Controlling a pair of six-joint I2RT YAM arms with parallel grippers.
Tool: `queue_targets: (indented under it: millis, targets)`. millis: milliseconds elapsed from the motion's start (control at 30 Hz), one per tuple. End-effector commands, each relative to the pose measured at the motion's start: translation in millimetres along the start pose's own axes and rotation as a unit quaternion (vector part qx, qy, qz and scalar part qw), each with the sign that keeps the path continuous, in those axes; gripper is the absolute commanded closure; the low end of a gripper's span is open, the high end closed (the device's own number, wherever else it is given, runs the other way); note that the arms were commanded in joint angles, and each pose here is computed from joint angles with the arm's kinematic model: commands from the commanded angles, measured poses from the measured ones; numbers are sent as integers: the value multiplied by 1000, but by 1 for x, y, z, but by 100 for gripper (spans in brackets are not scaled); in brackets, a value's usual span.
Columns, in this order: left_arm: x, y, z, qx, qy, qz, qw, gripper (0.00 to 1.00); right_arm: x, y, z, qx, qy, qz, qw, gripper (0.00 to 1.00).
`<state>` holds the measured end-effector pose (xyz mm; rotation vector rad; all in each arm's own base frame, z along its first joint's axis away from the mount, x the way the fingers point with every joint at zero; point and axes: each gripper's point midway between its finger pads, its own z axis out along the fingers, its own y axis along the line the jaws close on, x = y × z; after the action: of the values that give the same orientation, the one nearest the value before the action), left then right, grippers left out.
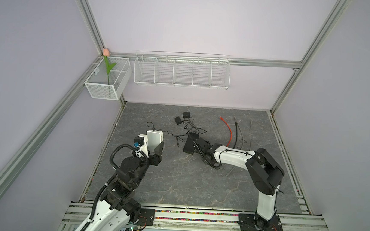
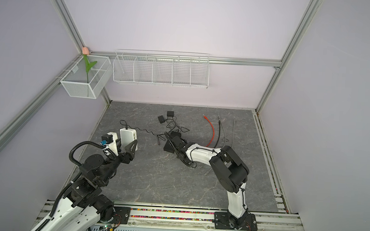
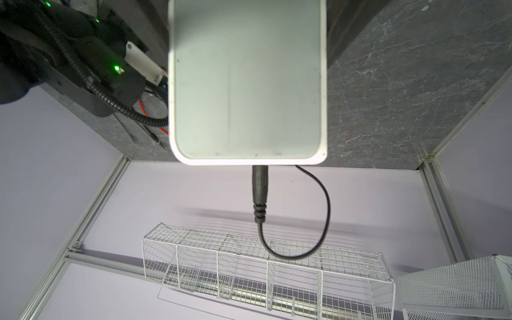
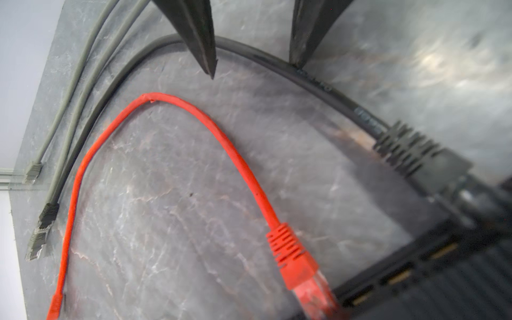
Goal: Insert the plug into the switch port
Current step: 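Set the white router down with the left gripper while the right moves on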
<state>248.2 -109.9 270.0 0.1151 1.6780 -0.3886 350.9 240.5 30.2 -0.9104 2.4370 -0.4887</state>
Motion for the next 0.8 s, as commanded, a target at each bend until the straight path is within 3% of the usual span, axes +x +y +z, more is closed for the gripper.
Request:
queue_targets:
  millis: [0, 367, 667, 767]
  targets:
    - [15, 0, 4, 2, 23, -1, 1000, 100, 5, -5, 16, -9, 30, -24, 999, 54]
    - [90, -8, 29, 13, 167, -22, 986, 100, -1, -11, 0, -55, 7, 30, 998, 53]
    - [167, -21, 50, 14, 346, -37, 938, 100, 10, -23, -44, -87, -19, 72, 993, 47]
    - [188, -30, 49, 10, 379, -10, 925, 100, 14, -29, -55, -88, -25, 82, 992, 47]
